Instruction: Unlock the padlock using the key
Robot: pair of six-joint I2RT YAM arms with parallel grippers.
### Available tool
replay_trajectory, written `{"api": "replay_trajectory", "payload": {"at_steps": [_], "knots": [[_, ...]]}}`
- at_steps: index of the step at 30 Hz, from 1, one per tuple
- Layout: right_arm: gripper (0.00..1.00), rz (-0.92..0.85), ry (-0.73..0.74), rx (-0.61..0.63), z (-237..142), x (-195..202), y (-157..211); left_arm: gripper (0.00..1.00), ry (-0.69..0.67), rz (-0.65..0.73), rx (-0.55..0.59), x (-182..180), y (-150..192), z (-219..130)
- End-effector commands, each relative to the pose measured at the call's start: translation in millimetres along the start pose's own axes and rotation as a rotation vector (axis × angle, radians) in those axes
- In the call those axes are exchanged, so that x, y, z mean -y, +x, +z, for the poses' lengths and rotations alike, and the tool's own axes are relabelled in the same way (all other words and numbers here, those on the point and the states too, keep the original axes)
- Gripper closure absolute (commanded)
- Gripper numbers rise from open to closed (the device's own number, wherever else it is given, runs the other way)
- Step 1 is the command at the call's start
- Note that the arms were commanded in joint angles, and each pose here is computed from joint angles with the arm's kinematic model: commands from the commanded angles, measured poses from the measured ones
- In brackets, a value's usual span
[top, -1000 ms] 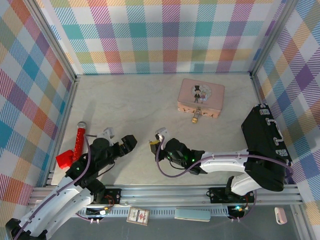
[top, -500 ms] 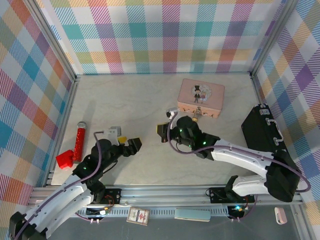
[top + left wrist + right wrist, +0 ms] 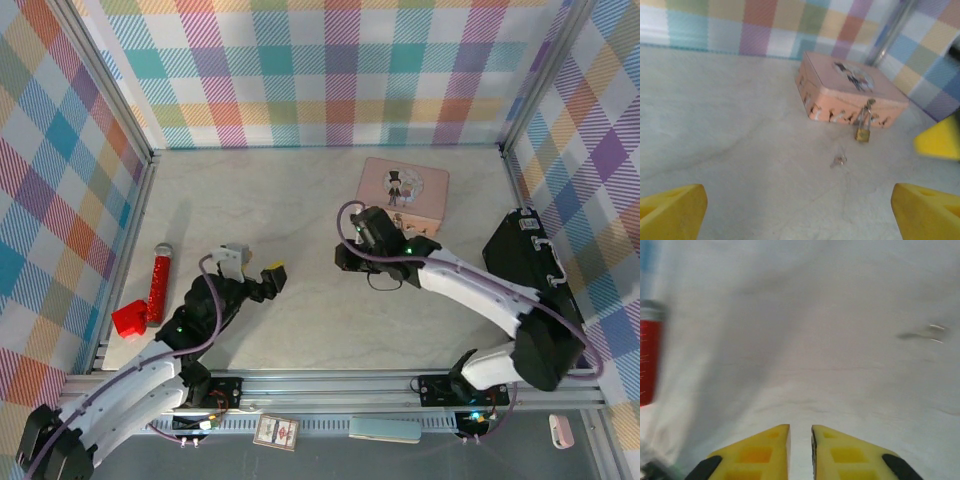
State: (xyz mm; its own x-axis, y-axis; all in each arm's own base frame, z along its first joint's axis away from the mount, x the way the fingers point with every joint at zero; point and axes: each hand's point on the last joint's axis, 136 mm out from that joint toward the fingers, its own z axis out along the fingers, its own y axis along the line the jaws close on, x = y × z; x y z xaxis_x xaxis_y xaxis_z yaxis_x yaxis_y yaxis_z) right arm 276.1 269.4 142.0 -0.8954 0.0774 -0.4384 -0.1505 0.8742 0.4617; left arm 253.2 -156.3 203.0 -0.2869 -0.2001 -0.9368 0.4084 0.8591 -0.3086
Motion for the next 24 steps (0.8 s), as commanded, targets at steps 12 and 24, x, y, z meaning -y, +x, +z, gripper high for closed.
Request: {"api": "replay_trajectory", "payload": {"at_steps": [12,24], "knots": [[0.67,-0.001,0.202,-0.163,67,73,-29,0.04,-0.126,-0.008,0.084,-27,-7,-25],[0.68,-0.017,0.237,-0.243,93,93,-41,0.02,-0.127,-0.013,0.077,-27,-6,-24]]}}
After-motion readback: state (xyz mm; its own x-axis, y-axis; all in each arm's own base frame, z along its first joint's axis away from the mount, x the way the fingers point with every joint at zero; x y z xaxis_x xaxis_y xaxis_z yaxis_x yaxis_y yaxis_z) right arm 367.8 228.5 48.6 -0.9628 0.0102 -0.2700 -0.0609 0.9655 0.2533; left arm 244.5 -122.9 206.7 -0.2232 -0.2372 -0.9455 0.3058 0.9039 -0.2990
